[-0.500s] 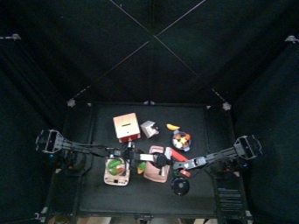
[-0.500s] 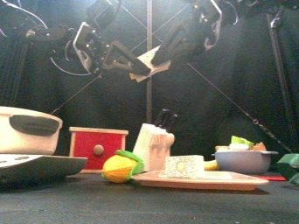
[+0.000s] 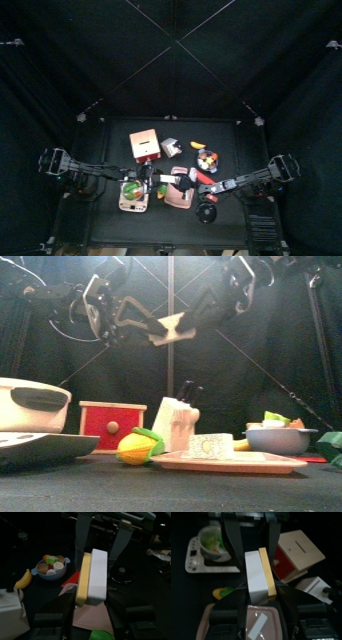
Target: Reorient grip on egg sushi
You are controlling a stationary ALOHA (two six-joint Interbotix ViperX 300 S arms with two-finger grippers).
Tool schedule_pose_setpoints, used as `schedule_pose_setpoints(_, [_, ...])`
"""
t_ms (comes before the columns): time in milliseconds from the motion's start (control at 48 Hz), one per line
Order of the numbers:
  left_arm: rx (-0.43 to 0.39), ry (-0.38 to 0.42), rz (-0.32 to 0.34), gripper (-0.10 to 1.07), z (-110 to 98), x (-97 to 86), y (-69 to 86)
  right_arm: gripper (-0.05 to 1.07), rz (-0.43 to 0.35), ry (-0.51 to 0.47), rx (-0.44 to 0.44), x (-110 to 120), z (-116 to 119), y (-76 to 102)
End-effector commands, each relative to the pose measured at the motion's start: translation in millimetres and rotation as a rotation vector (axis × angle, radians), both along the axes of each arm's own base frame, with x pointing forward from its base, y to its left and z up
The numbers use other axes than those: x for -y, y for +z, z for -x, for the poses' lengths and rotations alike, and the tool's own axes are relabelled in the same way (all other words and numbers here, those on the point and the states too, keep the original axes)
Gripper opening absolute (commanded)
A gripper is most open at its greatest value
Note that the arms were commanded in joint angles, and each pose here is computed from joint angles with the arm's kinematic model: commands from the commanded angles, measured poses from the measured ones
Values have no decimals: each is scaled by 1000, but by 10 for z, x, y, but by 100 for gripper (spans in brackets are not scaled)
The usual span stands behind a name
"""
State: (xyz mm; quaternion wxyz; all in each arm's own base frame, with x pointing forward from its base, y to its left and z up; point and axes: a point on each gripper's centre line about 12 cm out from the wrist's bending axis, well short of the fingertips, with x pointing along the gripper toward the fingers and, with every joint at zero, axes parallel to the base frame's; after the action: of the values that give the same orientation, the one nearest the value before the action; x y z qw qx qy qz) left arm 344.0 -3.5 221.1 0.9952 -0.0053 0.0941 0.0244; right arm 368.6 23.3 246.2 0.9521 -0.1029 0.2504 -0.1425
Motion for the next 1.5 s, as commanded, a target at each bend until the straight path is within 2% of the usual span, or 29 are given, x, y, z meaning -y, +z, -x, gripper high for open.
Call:
schedule_pose_setpoints(0, [50, 20, 39, 102, 18, -3, 105, 52, 2, 2, 47, 16, 34, 169])
schedule_pose_setpoints(42, [54, 32, 67, 104, 31, -8, 96, 52, 8, 4, 49, 24, 43, 178])
schedule_pose_setpoints(125, [87, 79, 178, 104, 74, -46, 81, 52, 28, 17, 56, 14, 57, 200])
schedule_pose_setpoints(250, [213, 109, 348, 104, 160, -73, 116, 52, 103, 57, 72, -24, 60, 262])
schedule_pose_setpoints(333, [311, 68, 429, 104, 239, -43, 156, 52, 168, 85, 73, -39, 60, 272])
schedule_pose_setpoints(396, [363, -6, 489, 104, 279, 26, 165, 52, 202, 97, 80, -38, 55, 288])
schedule_pose_setpoints(562, [334, -94, 578, 104, 202, 84, 74, 52, 232, 108, 89, -38, 47, 322])
schedule_pose_setpoints(667, [320, -113, 585, 104, 123, 83, 40, 52, 233, 112, 88, -44, 53, 317])
schedule_pose_setpoints(750, [320, -93, 580, 104, 83, 17, 17, 52, 233, 116, 87, -60, 57, 311])
schedule_pose_setpoints(917, [318, -28, 579, 104, 88, -169, -51, 52, 234, 129, 91, -105, 58, 317])
schedule_pose_setpoints(1125, [305, 2, 581, 104, 149, -239, -112, 52, 239, 133, 91, -114, 63, 319])
schedule_pose_setpoints(1479, [335, -51, 603, 104, 15, -187, 8, 52, 244, 130, 100, -101, 49, 352])
